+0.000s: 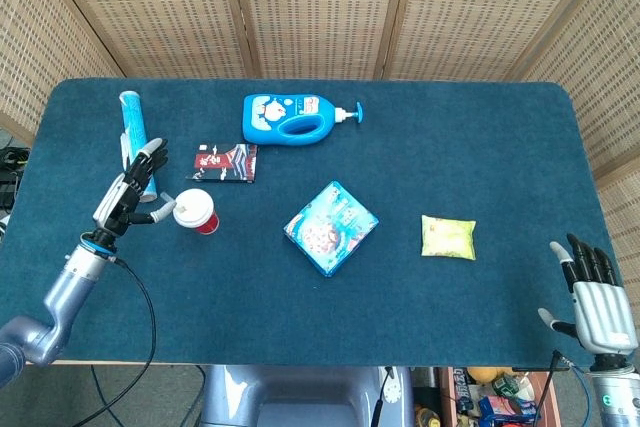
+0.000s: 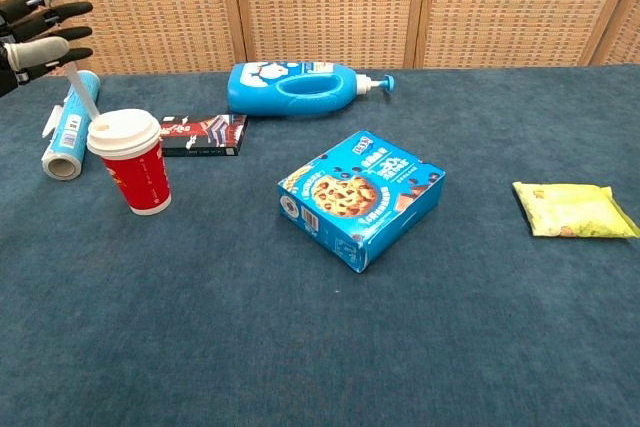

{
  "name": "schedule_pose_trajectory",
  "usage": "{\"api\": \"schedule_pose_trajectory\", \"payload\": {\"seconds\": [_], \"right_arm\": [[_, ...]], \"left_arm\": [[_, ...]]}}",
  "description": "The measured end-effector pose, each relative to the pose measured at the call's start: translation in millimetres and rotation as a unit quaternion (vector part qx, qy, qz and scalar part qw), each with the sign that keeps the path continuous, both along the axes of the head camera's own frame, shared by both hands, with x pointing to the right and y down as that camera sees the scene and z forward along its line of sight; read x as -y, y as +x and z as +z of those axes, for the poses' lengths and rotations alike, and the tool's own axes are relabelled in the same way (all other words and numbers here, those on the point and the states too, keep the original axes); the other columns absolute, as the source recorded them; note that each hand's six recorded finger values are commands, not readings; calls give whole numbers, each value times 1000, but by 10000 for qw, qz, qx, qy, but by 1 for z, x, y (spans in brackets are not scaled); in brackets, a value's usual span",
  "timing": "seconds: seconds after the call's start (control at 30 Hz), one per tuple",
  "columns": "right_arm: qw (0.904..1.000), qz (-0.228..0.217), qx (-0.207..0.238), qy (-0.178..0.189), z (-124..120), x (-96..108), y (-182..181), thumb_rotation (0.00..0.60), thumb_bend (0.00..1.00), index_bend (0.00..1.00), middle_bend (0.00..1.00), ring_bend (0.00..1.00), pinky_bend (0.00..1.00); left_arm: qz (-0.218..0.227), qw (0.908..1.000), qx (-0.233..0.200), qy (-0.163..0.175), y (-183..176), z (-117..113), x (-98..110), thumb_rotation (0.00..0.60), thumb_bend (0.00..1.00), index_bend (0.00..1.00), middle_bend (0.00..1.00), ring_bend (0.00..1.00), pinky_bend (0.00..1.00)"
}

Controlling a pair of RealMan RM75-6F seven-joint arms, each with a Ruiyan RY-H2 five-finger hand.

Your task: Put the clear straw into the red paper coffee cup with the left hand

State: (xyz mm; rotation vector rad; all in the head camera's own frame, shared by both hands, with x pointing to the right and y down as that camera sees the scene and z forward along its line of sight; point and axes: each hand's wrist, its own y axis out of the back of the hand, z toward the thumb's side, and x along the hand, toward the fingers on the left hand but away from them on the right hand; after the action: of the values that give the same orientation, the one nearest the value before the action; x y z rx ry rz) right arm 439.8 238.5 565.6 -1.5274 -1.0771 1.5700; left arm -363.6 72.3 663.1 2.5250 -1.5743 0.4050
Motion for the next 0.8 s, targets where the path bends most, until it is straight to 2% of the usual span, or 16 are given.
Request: {"api": "schedule_pose_trajectory", "payload": {"seconds": [0.1, 0.2, 0.27, 0.37, 0.5, 0.57, 0.6, 0.7, 0.8], "right_arm": [[10000, -37, 31, 34, -3, -1, -2, 600, 0, 0, 0, 0, 0], [9999, -81, 68, 89, -7, -2, -5, 600, 0, 0, 0, 0, 0], [9999, -97, 81, 114, -8, -2, -6, 600, 0, 0, 0, 0, 0], [9998, -103, 90, 146, -10, -2, -6, 600, 0, 0, 0, 0, 0], [9997, -93, 90, 185, -12, -2, -6, 600, 0, 0, 0, 0, 0], [9997, -87, 88, 209, -13, -2, -5, 600, 0, 0, 0, 0, 0], [9997, -87, 91, 231, -14, -2, -5, 600, 0, 0, 0, 0, 0], [9995, -90, 93, 283, -16, -2, -4, 600, 0, 0, 0, 0, 0], [9994, -90, 89, 309, -17, -3, -3, 600, 0, 0, 0, 0, 0]], "left_arm": [[91, 9995, 129, 273, -6, -17, 0, 600, 284, 0, 0, 0, 0], [268, 9966, 542, 552, -15, -33, -2, 600, 251, 0, 0, 0, 0], [419, 9912, 1011, 741, -22, -44, -6, 600, 221, 0, 0, 0, 0], [625, 9750, 1877, 1015, -32, -58, -15, 600, 193, 0, 0, 0, 0], [831, 9352, 3166, 1351, -43, -75, -31, 600, 185, 0, 0, 0, 0], [900, 9067, 3844, 1485, -47, -84, -42, 600, 185, 0, 0, 0, 0], [932, 8893, 4205, 1539, -49, -89, -50, 600, 185, 0, 0, 0, 0], [985, 8472, 4974, 1583, -53, -102, -73, 600, 184, 0, 0, 0, 0], [954, 8219, 5420, 1471, -55, -113, -96, 600, 184, 0, 0, 0, 0]]}}
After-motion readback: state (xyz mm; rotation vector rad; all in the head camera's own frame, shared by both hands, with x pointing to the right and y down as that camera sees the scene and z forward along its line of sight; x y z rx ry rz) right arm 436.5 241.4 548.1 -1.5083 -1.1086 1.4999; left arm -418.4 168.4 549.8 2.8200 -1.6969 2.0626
